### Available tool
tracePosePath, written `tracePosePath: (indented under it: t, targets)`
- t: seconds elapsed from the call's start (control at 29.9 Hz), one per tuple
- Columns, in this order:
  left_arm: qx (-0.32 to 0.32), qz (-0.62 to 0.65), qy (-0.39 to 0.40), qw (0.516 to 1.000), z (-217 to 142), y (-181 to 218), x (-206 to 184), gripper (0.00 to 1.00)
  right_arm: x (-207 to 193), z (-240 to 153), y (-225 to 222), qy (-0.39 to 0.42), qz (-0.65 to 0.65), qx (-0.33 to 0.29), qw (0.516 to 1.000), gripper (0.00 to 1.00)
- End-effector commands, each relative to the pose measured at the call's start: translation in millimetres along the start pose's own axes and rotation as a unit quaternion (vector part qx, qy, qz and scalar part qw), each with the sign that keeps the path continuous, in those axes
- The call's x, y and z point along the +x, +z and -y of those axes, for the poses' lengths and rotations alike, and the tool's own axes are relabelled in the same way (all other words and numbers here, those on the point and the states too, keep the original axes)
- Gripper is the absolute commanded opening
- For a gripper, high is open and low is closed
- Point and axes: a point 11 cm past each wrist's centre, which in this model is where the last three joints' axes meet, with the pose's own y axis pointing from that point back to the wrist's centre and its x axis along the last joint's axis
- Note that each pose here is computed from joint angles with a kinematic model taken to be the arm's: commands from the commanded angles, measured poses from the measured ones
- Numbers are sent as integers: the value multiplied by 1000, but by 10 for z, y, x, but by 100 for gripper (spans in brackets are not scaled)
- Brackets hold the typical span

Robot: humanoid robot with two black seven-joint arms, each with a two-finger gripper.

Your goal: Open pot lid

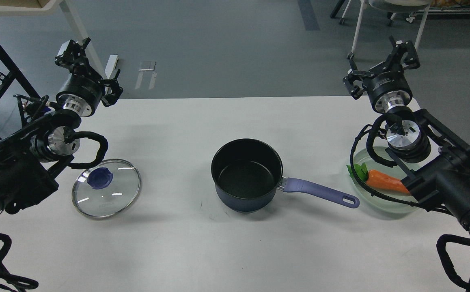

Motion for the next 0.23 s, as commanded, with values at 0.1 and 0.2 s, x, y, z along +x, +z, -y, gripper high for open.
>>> tracePosePath:
  t: [0.1,0.2]
  targets:
    - [0,-3,0,1000,-5,-25,-15,100,-22,-1,12,-5,0,-2,1000,100]
    - [2,-3,3,1000,-22,-41,11,100,-67,5,2,-16,2,-1,1000,100]
